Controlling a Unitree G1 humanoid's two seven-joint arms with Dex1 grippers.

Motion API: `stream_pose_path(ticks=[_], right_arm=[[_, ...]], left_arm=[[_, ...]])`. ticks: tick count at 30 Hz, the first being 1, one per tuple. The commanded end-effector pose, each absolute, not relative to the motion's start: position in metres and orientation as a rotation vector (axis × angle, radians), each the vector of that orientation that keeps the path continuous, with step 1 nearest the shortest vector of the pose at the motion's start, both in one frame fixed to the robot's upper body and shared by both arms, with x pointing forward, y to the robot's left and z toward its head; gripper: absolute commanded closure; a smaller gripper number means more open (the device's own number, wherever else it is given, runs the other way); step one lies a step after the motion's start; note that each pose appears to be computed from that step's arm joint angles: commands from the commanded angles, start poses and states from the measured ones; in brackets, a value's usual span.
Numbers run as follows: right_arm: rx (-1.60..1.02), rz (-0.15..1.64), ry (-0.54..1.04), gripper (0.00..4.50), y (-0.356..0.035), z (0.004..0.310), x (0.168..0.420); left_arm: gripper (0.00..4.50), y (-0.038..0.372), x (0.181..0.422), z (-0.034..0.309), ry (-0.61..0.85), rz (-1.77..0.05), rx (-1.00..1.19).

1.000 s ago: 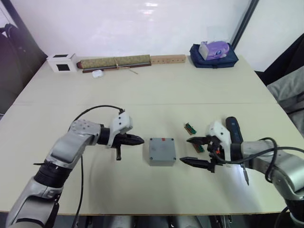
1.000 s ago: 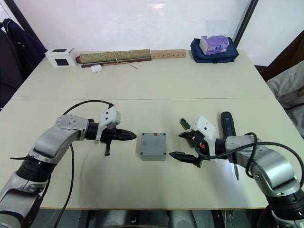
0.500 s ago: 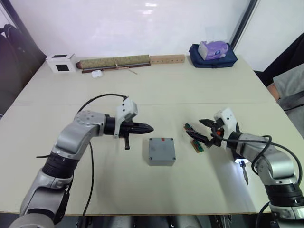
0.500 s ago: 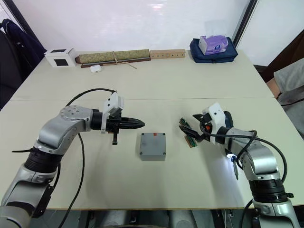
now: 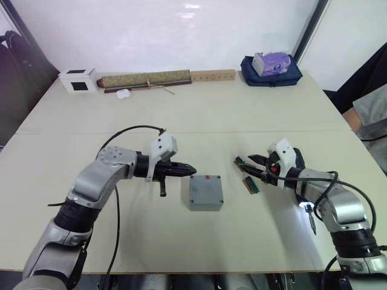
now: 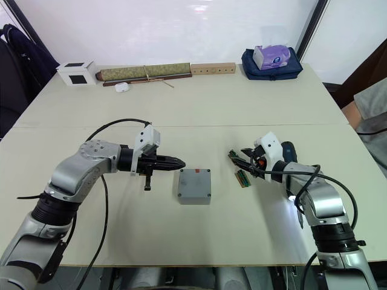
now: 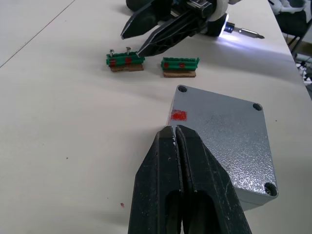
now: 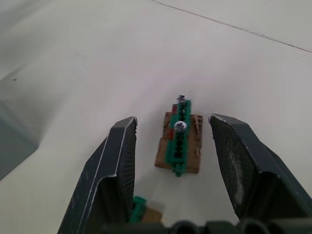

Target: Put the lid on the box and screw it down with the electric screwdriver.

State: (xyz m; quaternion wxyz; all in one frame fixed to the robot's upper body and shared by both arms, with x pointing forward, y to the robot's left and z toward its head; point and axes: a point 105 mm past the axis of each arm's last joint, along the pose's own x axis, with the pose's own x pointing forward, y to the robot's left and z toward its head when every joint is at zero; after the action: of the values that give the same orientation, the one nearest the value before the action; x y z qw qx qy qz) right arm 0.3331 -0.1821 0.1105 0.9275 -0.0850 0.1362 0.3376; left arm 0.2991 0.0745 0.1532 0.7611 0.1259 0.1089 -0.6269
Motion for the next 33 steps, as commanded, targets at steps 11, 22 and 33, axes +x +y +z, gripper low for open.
stream_pose_path(ticks=[11, 22, 33], right_arm=[[-0.18, 0.678, 0.216, 3.19, -0.182, 0.122, 0.338], [-0.188, 0.664, 0.206, 4.43, -0.184, 0.123, 0.338], [-0.249, 0.656, 0.054, 4.43, -0.195, 0.163, 0.337]], left_arm=[[4.5, 0.073, 0.298, 0.153, 0.218, -1.356, 0.295], [4.5, 0.074, 0.3, 0.151, 0.227, -1.358, 0.297], [4.5, 0.081, 0.301, 0.153, 0.231, -1.348, 0.294]])
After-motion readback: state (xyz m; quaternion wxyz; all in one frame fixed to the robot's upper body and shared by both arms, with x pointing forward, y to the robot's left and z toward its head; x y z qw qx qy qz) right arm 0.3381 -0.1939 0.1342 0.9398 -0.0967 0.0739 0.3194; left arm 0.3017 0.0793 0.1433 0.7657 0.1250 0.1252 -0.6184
